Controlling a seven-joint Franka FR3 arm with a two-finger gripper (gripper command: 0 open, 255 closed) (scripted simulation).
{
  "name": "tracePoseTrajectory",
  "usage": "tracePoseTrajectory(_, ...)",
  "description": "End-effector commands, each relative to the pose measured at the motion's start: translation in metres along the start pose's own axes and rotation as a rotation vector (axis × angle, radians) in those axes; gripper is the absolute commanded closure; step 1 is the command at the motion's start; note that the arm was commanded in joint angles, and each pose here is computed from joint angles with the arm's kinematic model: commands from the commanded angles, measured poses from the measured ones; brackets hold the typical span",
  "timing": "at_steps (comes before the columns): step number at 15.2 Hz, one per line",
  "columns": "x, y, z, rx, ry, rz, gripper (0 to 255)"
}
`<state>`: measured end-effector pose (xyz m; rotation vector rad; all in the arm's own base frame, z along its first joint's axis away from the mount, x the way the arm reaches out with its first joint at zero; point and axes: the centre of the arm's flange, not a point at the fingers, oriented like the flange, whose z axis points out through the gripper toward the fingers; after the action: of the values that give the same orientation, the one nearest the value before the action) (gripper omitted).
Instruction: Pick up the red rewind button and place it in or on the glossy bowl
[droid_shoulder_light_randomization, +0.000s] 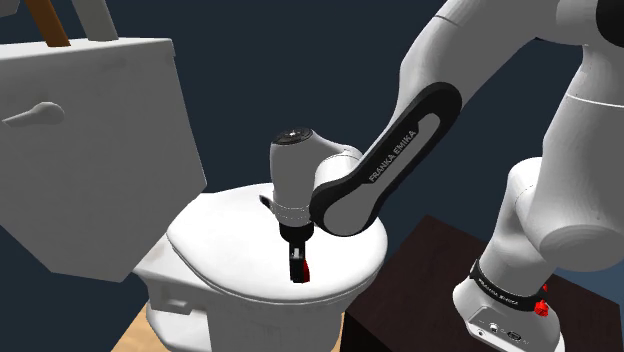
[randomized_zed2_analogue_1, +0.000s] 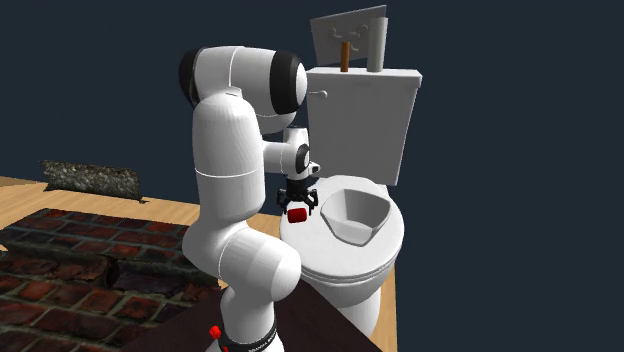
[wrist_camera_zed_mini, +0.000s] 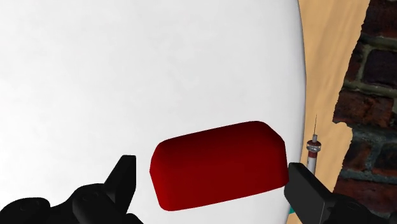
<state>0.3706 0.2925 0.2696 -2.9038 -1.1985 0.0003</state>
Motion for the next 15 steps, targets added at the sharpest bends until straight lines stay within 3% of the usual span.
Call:
tracePoseTrajectory(1,0.0001,-0.0001,0.0007,0.0,0.0,0.0,0)
tracePoseTrajectory(4,0.0001,-0.0001,0.0007,0.0,0.0,0.0,0)
tracePoseTrajectory(5,0.0001,-0.0001,0.0007,0.0,0.0,0.0,255)
tracePoseTrajectory(15,0.0,-0.0001,-0.0046,0.0,0.0,0.0,255)
